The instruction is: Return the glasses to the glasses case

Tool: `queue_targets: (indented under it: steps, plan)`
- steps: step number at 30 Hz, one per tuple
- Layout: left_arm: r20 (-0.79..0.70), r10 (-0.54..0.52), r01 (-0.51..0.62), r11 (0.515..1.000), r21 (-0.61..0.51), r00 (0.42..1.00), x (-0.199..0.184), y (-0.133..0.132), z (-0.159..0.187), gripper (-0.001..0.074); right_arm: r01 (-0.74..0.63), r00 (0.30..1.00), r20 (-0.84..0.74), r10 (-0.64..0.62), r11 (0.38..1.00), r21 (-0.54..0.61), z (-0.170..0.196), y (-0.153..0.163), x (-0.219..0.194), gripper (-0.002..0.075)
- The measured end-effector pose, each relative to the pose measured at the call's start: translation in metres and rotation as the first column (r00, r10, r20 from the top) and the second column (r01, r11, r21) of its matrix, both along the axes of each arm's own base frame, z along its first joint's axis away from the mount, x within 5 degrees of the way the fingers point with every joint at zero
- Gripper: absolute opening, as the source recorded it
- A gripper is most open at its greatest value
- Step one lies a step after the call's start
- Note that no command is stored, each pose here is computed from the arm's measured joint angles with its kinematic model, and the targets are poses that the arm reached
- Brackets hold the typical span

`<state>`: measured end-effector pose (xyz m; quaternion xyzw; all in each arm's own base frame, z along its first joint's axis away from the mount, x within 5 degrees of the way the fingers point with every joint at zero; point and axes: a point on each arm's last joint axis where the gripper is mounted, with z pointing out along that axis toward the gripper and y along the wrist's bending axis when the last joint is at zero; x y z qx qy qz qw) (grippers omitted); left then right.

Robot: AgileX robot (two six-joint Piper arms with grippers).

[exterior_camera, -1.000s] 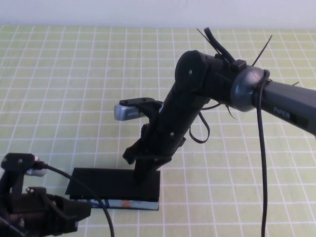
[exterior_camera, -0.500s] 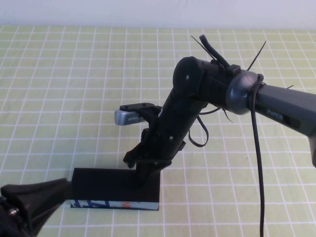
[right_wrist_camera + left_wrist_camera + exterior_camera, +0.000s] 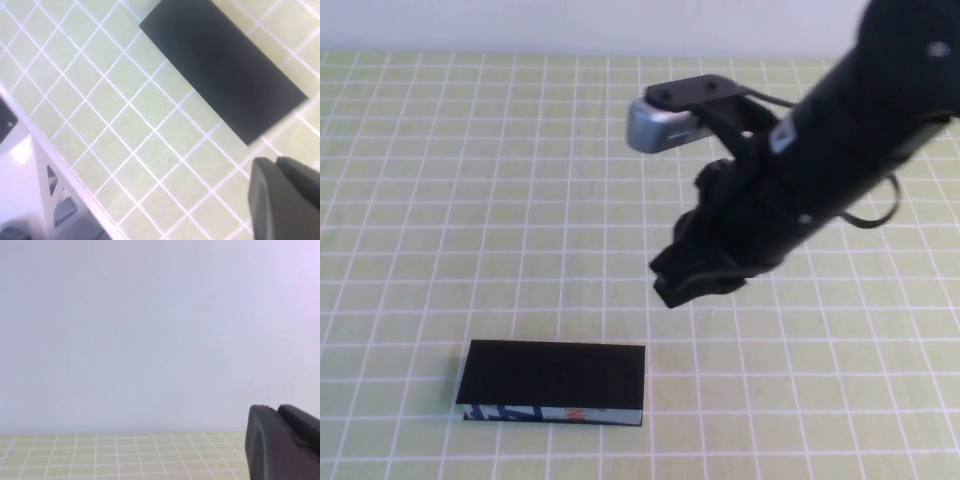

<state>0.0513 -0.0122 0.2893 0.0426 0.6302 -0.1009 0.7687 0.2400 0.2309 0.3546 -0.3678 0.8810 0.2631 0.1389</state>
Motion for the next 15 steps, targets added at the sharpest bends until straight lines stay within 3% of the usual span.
queue_targets:
  steps: [7,15]
  plan:
    - [-0.01,0.005,-0.005,0.999,0.039,1.0,-0.003,0.0,-0.026,-0.0002,0.167,0.976,0.133,-0.175,0.984,0.067,0.026,-0.067,-0.071,-0.0011]
    - [-0.118,-0.001,0.012,0.996,0.093,0.993,0.004,-0.002,-0.067,-0.0002,0.219,0.946,0.211,-0.245,0.966,0.141,0.009,-0.128,-0.143,-0.0011]
